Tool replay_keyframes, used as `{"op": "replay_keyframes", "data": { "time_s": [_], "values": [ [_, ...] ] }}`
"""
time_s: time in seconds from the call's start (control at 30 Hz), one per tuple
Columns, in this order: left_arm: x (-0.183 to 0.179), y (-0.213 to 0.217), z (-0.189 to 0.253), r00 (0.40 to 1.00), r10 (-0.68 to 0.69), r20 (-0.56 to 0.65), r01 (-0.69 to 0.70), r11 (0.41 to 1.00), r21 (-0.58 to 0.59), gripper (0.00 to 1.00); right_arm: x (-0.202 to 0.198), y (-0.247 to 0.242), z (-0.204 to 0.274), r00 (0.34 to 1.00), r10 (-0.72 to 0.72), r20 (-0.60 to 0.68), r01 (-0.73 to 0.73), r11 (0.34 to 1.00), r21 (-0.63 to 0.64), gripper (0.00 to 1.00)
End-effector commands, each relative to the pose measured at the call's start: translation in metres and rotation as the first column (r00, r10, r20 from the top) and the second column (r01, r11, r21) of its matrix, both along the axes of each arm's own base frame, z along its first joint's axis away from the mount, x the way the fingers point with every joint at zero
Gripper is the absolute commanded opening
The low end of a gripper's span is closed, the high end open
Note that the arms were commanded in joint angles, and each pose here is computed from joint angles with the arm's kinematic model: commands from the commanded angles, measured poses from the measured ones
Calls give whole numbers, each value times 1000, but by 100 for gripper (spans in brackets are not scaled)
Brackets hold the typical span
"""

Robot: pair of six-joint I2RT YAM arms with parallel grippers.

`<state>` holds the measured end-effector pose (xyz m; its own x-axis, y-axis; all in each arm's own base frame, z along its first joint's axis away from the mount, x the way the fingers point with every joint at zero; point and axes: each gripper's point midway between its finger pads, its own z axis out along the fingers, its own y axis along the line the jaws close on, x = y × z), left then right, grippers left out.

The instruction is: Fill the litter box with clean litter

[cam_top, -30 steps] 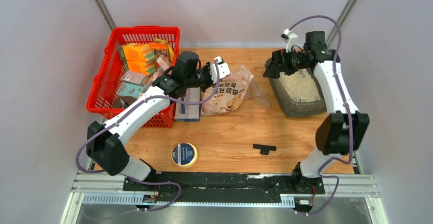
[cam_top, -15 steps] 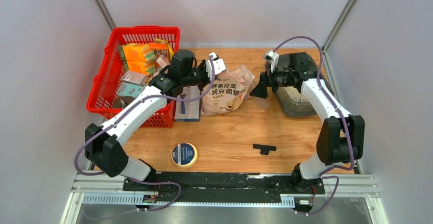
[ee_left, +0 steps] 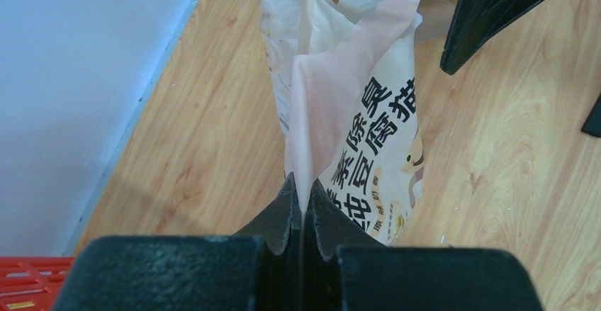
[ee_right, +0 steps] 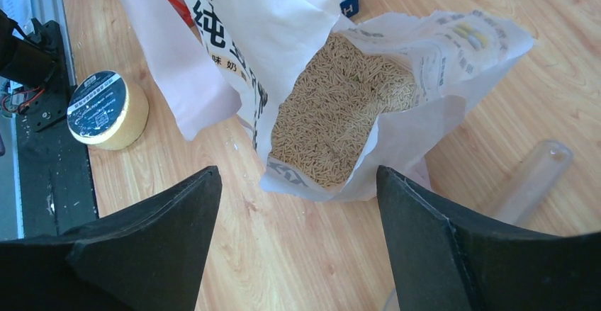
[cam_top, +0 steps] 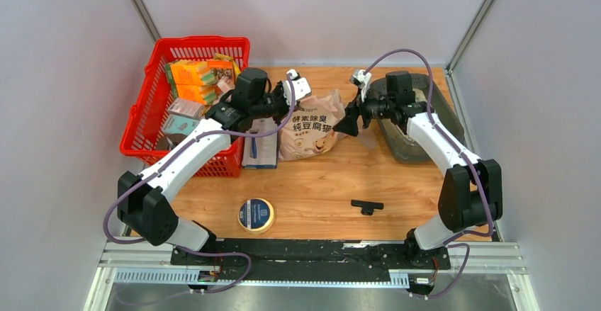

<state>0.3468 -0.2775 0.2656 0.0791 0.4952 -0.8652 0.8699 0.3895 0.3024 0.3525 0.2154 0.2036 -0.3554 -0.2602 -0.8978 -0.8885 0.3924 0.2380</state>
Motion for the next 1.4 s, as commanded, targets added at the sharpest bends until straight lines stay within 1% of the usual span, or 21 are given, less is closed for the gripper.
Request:
{"op": "replay_keyframes", "data": {
  "time_s": [0.0, 0.13, 0.3, 0.37, 0.5, 0.63, 0.67, 0.8, 0.83, 0.87, 0.9, 0.93, 0.97, 1.0, 1.03, 1.07, 1.13, 1.17, 1.23, 1.37],
  "values": [
    [-4, -3, 42, 997, -12, 77, 18, 996, -86, 0, 6, 10, 17, 994, 19, 104, -22, 999, 23, 82],
    [-6, -2, 42, 998, -16, 68, 22, 996, -83, 0, 4, 20, 14, 992, 42, 122, -45, 999, 27, 79],
    [-6, 0, 40, 998, -12, 64, 17, 997, -75, 0, 5, 29, 11, 990, 50, 134, -55, 998, 36, 72],
    [-6, 1, 41, 998, -7, 65, 12, 997, -75, 0, 9, 30, 9, 990, 44, 132, -49, 998, 39, 69],
    [-5, 1, 39, 998, -1, 64, 6, 998, -69, 0, 18, 28, 8, 989, 3, 149, -6, 1000, 23, 67],
    [-4, 3, 38, 998, 4, 70, 1, 998, -64, 0, 23, 22, 8, 982, -21, 187, 23, 1000, -9, 66],
    [-3, 3, 39, 997, 2, 74, 2, 998, -62, 0, 25, 18, 10, 981, -32, 191, 36, 999, -13, 68],
    [-4, 5, 43, 996, 4, 92, 1, 999, -54, 0, 23, 1, 46, 978, -75, 195, 70, 997, 32, 73],
    [-4, 6, 42, 996, 4, 90, 0, 999, -50, 0, 24, -3, 55, 980, -114, 162, 107, 993, 51, 75],
    [-5, 6, 43, 996, 1, 94, 4, 999, -51, 0, 32, -12, 63, 975, -177, 136, 169, 983, 71, 80],
    [-6, 6, 43, 996, -2, 94, 7, 999, -53, 0, 40, -19, 70, 963, -241, 118, 233, 969, 80, 81],
    [-7, 4, 41, 996, -7, 87, 12, 998, -57, 0, 46, -21, 70, 954, -296, 50, 291, 952, 94, 81],
    [-8, 4, 39, 997, -8, 80, 13, 998, -59, 0, 55, -21, 84, 941, -335, 50, 328, 939, 105, 82],
    [-8, 3, 39, 997, -10, 81, 16, 998, -66, 0, 63, -28, 77, 914, -407, -3, 406, 911, 69, 82],
    [-9, 3, 36, 998, -13, 69, 18, 997, -69, 0, 72, -27, 67, 899, -435, -52, 437, 899, 42, 82],
    [-9, 2, 36, 998, -16, 65, 21, 997, -73, 0, 77, -23, 79, 892, -448, -61, 451, 891, 47, 82],
    [-9, 0, 36, 998, -22, 65, 27, 996, -80, 0, 82, -23, 60, 874, -470, -123, 470, 882, -27, 81],
    [-9, -1, 38, 997, -23, 69, 29, 996, -82, 0, 87, -22, 62, 870, -486, -87, 483, 874, -52, 80],
    [-7, -1, 40, 997, -21, 77, 28, 996, -88, 0, 84, -20, 44, 870, -480, -109, 468, 876, -116, 79],
    [-5, -1, 41, 996, -17, 93, 24, 996, -85, 0, 74, -27, 32, 851, -502, -152, 472, 860, -195, 77]
  ]
}}
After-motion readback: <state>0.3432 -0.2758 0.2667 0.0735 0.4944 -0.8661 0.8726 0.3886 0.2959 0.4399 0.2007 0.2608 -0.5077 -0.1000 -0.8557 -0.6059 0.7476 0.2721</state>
